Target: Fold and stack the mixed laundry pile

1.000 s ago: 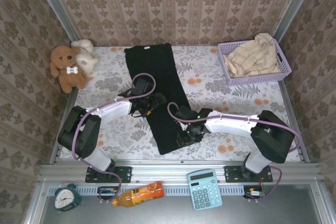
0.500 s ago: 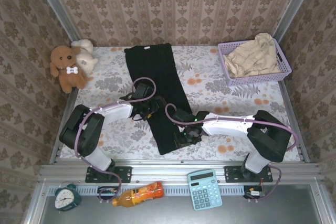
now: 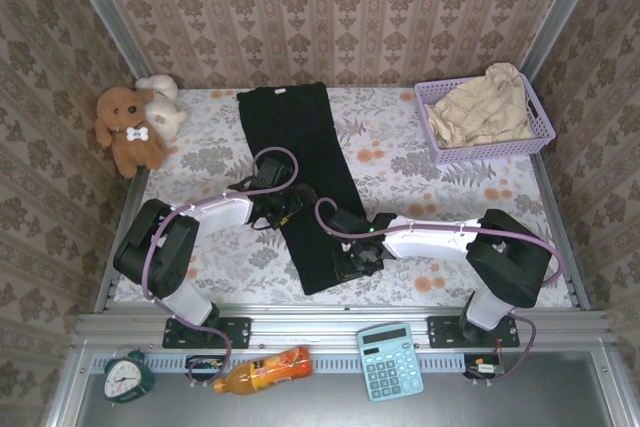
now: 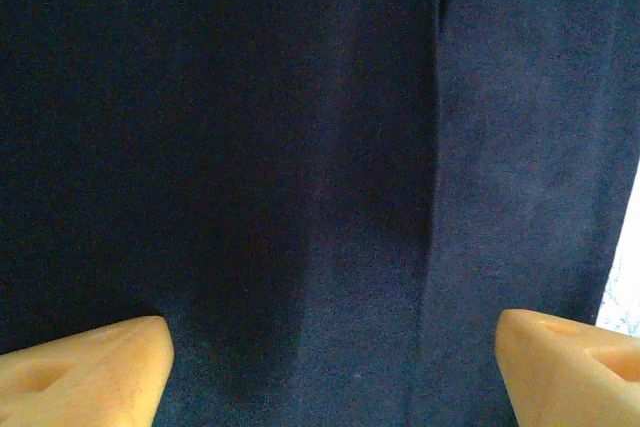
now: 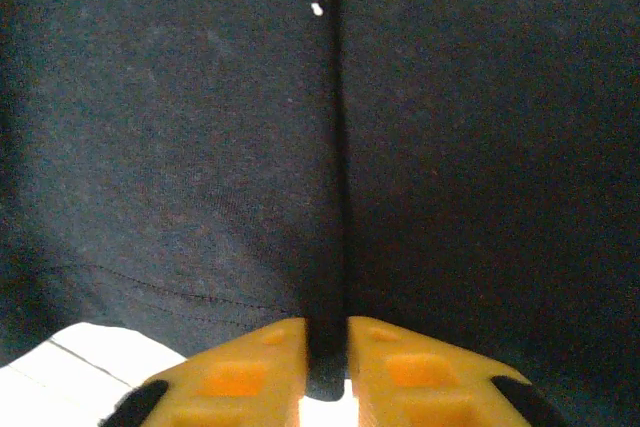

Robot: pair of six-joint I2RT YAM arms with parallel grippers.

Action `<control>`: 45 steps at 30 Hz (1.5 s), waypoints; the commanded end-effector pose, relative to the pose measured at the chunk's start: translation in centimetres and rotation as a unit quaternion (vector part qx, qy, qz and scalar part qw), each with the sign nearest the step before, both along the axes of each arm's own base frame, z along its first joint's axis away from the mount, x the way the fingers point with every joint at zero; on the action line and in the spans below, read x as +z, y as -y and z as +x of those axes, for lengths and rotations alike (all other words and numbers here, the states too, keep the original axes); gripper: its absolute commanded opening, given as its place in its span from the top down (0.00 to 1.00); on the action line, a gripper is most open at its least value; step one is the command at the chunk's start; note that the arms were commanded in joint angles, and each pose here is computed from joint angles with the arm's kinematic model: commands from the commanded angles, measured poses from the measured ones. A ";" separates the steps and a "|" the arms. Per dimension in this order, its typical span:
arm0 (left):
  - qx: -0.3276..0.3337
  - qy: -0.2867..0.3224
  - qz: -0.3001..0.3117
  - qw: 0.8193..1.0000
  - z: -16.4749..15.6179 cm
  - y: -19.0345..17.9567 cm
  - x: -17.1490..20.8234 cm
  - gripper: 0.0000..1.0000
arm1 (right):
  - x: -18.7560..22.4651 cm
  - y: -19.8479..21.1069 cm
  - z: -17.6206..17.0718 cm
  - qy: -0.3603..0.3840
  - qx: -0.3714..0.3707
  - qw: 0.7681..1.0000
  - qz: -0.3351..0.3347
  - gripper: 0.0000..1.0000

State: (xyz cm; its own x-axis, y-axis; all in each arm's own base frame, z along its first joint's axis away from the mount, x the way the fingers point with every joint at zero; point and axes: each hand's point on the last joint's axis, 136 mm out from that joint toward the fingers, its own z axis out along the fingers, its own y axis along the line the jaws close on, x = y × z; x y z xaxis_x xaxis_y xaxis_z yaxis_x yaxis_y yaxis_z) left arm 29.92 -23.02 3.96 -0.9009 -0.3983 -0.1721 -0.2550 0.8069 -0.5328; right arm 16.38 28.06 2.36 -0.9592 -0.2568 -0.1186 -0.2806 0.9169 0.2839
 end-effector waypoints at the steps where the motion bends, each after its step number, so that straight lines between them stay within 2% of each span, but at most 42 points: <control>1: -0.006 -0.031 0.044 0.999 -1.3 -1.7 -2.4 0.13 | 0.6 0.5 -0.2 0.007 -0.005 1.000 -0.005 1.00; 5: -0.018 -0.034 0.071 0.997 -1.0 -2.8 -3.2 0.13 | 2.2 2.4 -0.6 0.021 -0.022 0.999 -0.011 1.00; 8: -0.034 -0.047 0.089 0.994 -0.8 -3.6 -3.9 0.13 | 1.3 3.6 -1.6 0.013 -0.036 0.999 -0.011 1.00; 12: -0.066 -0.040 0.101 0.992 -0.8 -3.5 -2.9 0.11 | -0.1 2.4 -1.4 0.000 -0.039 0.999 -0.006 0.99; 13: -0.073 -0.037 0.104 0.991 -0.8 -3.4 -2.5 0.08 | 0.1 1.9 -1.2 0.002 -0.038 0.999 -0.005 0.92; 14: -0.080 -0.033 0.106 0.991 -0.8 -3.3 -1.8 0.02 | 0.5 1.6 -0.8 0.009 -0.039 0.999 -0.007 0.70; 16: -0.094 -0.029 0.106 0.990 -1.0 -3.0 -0.5 0.00 | 1.8 1.3 -0.2 0.026 -0.039 0.999 -0.004 0.46; 19: -0.117 -0.015 0.116 0.986 -1.8 -2.7 2.4 0.00 | 4.5 1.9 0.5 0.059 -0.054 0.997 0.004 0.01; 24: -0.128 0.000 0.111 0.985 -5.1 -2.9 5.8 0.00 | 6.7 5.1 1.7 0.097 -0.092 0.991 0.006 0.00; 29: -0.066 -0.006 0.079 0.995 -9.4 -3.6 6.1 0.03 | 5.0 9.2 1.7 0.067 -0.113 0.991 0.008 0.01; 33: 0.022 0.002 0.057 0.998 -11.9 -4.4 4.7 0.14 | 4.0 10.9 1.3 0.041 -0.115 0.992 0.031 0.14; 35: 0.061 0.009 0.043 0.997 -12.7 -4.4 3.8 0.23 | 3.5 10.5 0.8 0.017 -0.112 0.992 0.061 0.26; 37: 0.088 0.011 0.045 0.995 -13.5 -4.4 2.9 0.26 | 3.4 9.5 0.2 -0.003 -0.098 0.991 0.091 0.35; 45: 0.134 0.004 0.095 0.986 -15.4 -4.3 1.5 0.28 | 2.8 7.6 0.1 -0.022 -0.095 0.985 0.143 0.45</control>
State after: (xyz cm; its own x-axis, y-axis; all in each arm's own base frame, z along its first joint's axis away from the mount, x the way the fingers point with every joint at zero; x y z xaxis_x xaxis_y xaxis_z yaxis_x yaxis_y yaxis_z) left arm 13.87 -19.20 4.87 -0.8553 -0.4611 -0.2363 -0.3586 0.8560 -0.3724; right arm 16.37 18.93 4.62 -0.9930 -0.0133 -0.1176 -0.0680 0.8776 0.4746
